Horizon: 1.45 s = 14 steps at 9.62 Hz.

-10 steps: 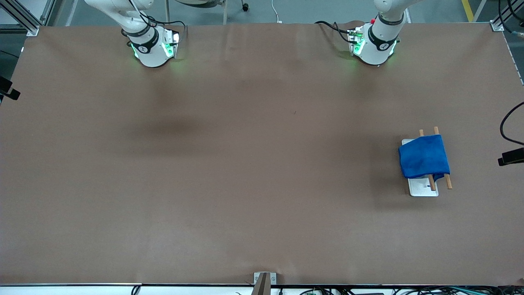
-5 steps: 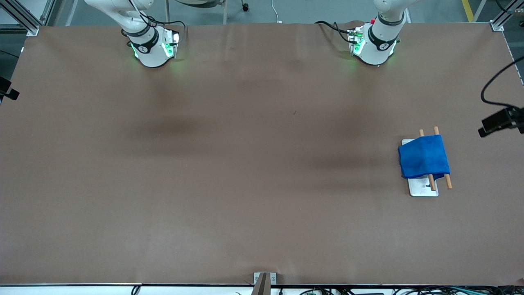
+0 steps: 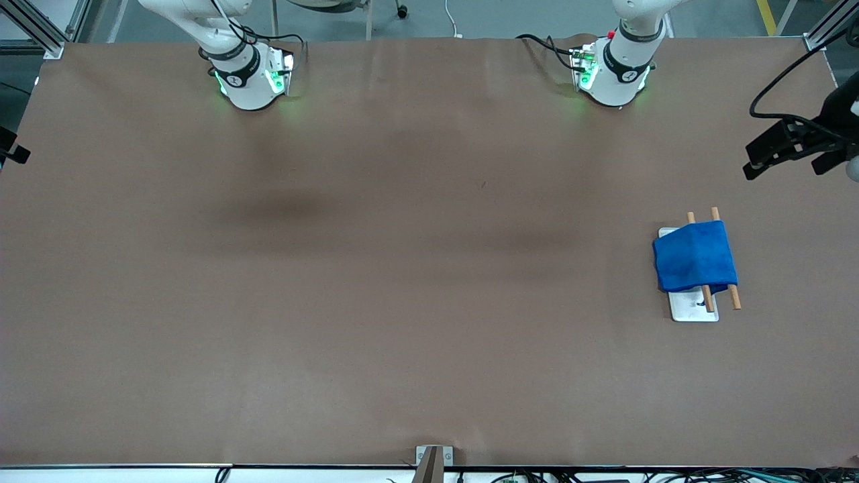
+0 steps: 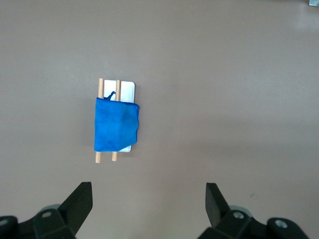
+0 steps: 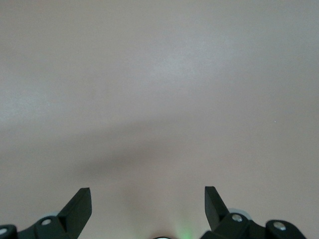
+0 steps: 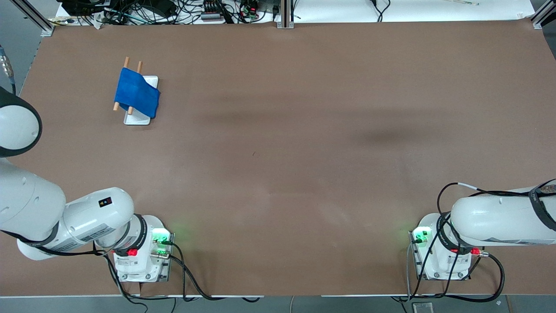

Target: Right arm passes towel to left arm to hang

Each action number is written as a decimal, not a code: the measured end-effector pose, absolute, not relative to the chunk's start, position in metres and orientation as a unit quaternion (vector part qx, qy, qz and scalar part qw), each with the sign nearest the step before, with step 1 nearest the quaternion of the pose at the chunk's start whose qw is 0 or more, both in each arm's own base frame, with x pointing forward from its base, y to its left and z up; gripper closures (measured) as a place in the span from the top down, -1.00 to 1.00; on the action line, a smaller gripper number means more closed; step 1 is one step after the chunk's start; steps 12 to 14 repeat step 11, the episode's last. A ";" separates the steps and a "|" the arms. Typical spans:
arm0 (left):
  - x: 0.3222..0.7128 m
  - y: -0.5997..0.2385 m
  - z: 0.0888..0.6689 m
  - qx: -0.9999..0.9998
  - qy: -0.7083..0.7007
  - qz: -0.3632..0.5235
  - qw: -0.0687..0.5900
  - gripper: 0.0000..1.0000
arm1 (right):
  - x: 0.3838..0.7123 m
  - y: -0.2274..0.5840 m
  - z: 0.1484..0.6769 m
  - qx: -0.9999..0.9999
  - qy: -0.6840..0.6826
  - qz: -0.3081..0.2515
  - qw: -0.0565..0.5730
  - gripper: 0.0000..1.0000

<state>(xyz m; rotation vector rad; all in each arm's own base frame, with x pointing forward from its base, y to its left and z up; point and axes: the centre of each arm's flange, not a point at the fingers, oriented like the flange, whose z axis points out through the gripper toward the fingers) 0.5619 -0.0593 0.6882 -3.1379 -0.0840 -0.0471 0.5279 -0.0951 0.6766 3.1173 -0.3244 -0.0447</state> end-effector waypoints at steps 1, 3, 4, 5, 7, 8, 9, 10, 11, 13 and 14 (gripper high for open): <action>0.558 -0.063 0.683 -1.000 -0.028 -0.007 -0.004 1.00 | 0.528 -0.095 0.677 0.995 -0.104 -0.014 0.004 1.00; 0.543 -0.067 0.677 -0.999 -0.034 0.005 0.005 1.00 | 0.528 -0.096 0.677 0.994 -0.104 -0.014 0.004 1.00; 0.533 -0.070 0.677 -0.999 -0.033 0.007 0.010 1.00 | 0.528 -0.096 0.677 0.994 -0.104 -0.014 0.004 1.00; 0.525 -0.072 0.677 -0.999 -0.031 0.006 0.013 1.00 | 0.529 -0.096 0.678 0.995 -0.104 -0.007 0.004 1.00; 0.515 -0.067 0.671 -1.000 -0.021 0.001 0.016 1.00 | 0.533 -0.096 0.679 0.995 -0.104 0.006 0.005 1.00; 0.513 -0.064 0.668 -1.000 -0.014 0.001 0.016 1.00 | 0.533 -0.096 0.679 0.995 -0.104 0.006 0.005 1.00; 0.513 -0.062 0.667 -1.000 -0.009 0.001 0.016 1.00 | 0.533 -0.096 0.679 0.995 -0.104 0.006 0.005 1.00; 0.513 -0.063 0.667 -1.000 0.004 0.001 0.016 1.00 | 0.533 -0.096 0.679 0.995 -0.104 0.005 0.005 1.00; 0.513 -0.065 0.667 -1.000 0.015 0.001 0.017 1.00 | 0.533 -0.096 0.679 0.995 -0.104 0.005 0.005 1.00; 0.513 -0.065 0.667 -1.000 0.015 0.001 0.017 1.00 | 0.533 -0.096 0.679 0.995 -0.104 0.005 0.005 1.00; 0.513 -0.065 0.667 -1.000 0.015 0.001 0.017 1.00 | 0.533 -0.096 0.679 0.995 -0.104 0.005 0.005 1.00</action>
